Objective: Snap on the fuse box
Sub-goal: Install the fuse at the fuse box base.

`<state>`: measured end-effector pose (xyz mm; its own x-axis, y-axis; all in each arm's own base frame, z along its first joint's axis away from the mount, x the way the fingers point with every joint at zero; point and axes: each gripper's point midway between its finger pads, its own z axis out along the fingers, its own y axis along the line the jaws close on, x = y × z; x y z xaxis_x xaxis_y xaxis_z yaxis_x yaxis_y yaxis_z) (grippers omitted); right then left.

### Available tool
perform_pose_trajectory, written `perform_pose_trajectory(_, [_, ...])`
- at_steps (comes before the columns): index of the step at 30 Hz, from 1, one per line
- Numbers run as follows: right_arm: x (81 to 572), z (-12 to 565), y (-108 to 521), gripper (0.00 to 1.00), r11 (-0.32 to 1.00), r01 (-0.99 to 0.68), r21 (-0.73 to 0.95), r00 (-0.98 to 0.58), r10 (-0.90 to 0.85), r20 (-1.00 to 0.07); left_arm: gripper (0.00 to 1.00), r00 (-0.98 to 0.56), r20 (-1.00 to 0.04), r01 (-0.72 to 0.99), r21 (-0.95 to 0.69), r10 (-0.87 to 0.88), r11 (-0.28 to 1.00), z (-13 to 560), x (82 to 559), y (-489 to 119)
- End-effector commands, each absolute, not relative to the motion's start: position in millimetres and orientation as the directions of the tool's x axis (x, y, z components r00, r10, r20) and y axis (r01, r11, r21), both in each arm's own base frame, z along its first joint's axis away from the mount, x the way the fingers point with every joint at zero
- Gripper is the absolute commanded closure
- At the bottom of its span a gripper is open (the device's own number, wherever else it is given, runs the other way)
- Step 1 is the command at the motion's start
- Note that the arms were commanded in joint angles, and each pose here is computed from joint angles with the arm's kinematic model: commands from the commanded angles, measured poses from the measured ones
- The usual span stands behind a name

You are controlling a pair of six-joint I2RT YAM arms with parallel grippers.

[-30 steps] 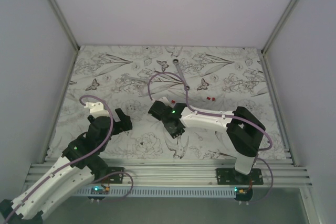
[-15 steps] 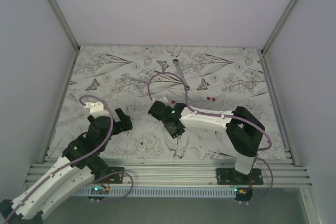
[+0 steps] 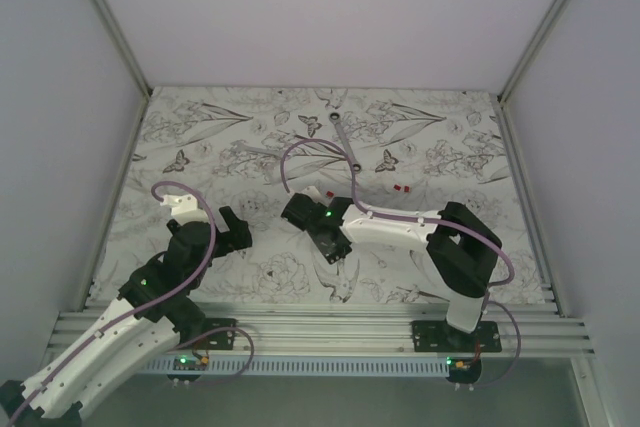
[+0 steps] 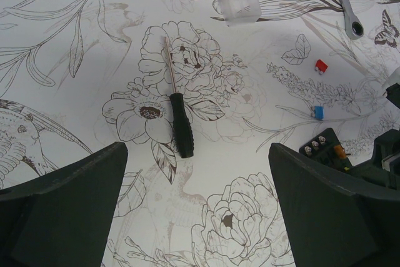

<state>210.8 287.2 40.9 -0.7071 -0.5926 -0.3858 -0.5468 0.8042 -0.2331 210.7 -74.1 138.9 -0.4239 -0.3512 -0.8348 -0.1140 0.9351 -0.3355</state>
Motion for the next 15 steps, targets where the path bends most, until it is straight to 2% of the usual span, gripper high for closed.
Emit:
perform_pose_trajectory(1, [216.3, 45.8, 288.5, 0.89, 0.814, -0.534, -0.23, -0.705, -0.578, -0.41, 0.0, -0.434, -0.834, -0.14, -0.31, -0.34, 0.94, 130.1, 208.8, -67.9])
perform_pose_trajectory(10, [213.5, 40.7, 286.0, 0.99, 0.82, -0.545, -0.175, -0.719, -0.565, -0.405, 0.0, -0.434, -0.835, -0.138, -0.311, -0.339, 0.94, 130.8, 208.9, -68.2])
perform_pose_trajectory(15, [213.3, 40.5, 284.3, 1.0, 0.831, -0.549, -0.09, -0.732, -0.53, -0.427, 0.0, -0.434, -0.835, -0.138, -0.31, -0.339, 0.941, 130.7, 208.8, -68.1])
